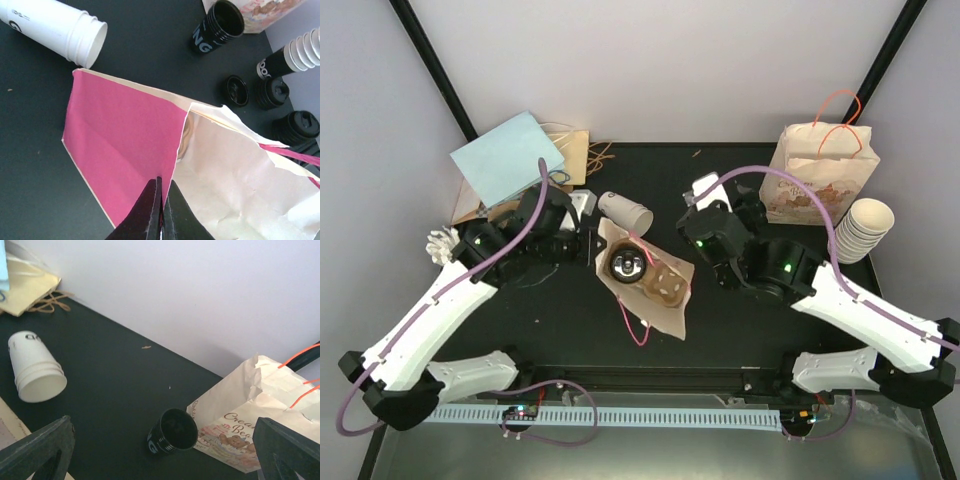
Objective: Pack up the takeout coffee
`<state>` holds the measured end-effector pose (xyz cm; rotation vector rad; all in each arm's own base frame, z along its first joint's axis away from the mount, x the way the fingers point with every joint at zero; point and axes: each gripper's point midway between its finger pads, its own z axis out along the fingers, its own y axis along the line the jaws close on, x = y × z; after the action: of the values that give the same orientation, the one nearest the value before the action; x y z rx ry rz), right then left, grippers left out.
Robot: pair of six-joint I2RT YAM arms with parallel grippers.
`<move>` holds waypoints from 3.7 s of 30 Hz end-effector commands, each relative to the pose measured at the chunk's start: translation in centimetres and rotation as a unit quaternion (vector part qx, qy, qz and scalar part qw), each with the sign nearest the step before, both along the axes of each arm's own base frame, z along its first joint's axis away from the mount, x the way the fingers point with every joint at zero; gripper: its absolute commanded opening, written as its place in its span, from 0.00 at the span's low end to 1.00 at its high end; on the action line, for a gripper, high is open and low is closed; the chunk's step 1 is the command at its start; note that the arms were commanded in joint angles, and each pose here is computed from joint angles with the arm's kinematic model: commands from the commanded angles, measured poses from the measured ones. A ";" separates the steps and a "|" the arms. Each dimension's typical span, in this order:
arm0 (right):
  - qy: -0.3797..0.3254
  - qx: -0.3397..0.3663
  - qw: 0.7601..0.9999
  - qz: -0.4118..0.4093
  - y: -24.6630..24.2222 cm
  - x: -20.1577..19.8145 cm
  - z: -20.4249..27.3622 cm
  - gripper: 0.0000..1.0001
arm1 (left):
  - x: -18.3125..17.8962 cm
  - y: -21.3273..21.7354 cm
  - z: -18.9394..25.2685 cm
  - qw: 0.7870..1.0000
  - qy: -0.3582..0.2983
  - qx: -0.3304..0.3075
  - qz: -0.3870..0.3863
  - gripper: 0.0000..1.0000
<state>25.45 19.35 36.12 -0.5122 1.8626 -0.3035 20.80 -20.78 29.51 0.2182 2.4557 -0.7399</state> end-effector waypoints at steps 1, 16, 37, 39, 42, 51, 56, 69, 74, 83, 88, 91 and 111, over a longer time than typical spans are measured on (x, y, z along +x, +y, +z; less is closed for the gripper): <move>-0.001 0.041 0.999 -0.013 -0.6 0.6 2.0 1.00 | 0.1 0.5 1.0 0.999 0.025 -0.012 -0.023 0.02; -0.003 -0.025 0.996 -0.084 -1.8 3.1 0.3 1.00 | 2.4 5.2 -0.6 0.996 0.091 -0.024 0.010 0.02; 0.067 -0.015 0.994 0.083 0.6 0.0 -3.3 1.00 | 7.2 12.3 -0.6 0.991 0.089 -0.027 0.100 0.02; 0.067 -0.010 0.994 0.091 0.7 -0.2 -3.3 1.00 | 7.6 13.4 -0.7 0.989 0.088 -0.022 0.116 0.02; 0.065 -0.008 0.993 0.095 0.6 -0.4 -3.4 1.00 | 7.7 15.0 -0.9 0.985 0.091 -0.007 0.146 0.02; 0.075 -0.023 0.991 0.107 0.8 -0.5 -4.5 1.00 | 9.0 18.9 -1.3 0.973 0.100 0.001 0.208 0.02; 0.075 -0.019 0.991 0.112 0.9 -0.7 -4.5 1.00 | 9.7 19.8 -0.9 0.969 0.088 -0.013 0.232 0.05; 0.104 -0.010 0.986 0.132 1.0 -1.7 -5.9 1.00 | 12.8 20.1 -0.7 0.965 0.081 -0.070 0.238 0.16; 0.119 -0.004 0.979 0.164 1.7 -2.5 -6.8 1.00 | 12.5 19.8 -0.2 0.966 0.063 -0.080 0.237 0.37; 0.115 0.012 0.977 0.181 1.7 -3.1 -8.2 1.00 | 11.7 19.1 1.9 0.971 0.026 -0.091 0.222 0.74; 0.074 0.036 0.971 0.223 1.9 -4.0 -6.9 1.00 | 10.6 18.3 3.9 0.973 -0.006 -0.103 0.209 0.79; 0.041 0.068 0.968 0.238 1.6 -4.6 -5.1 1.00 | 10.3 18.0 4.4 0.973 -0.013 -0.109 0.202 0.81; 0.002 0.077 0.958 0.277 1.7 -5.7 -4.6 1.00 | 3.6 10.8 15.5 0.962 -0.169 -0.190 0.099 0.99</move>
<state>19.92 20.35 30.36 -0.9009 1.7019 0.1739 26.40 -7.78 40.91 -0.1443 2.0677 -0.9033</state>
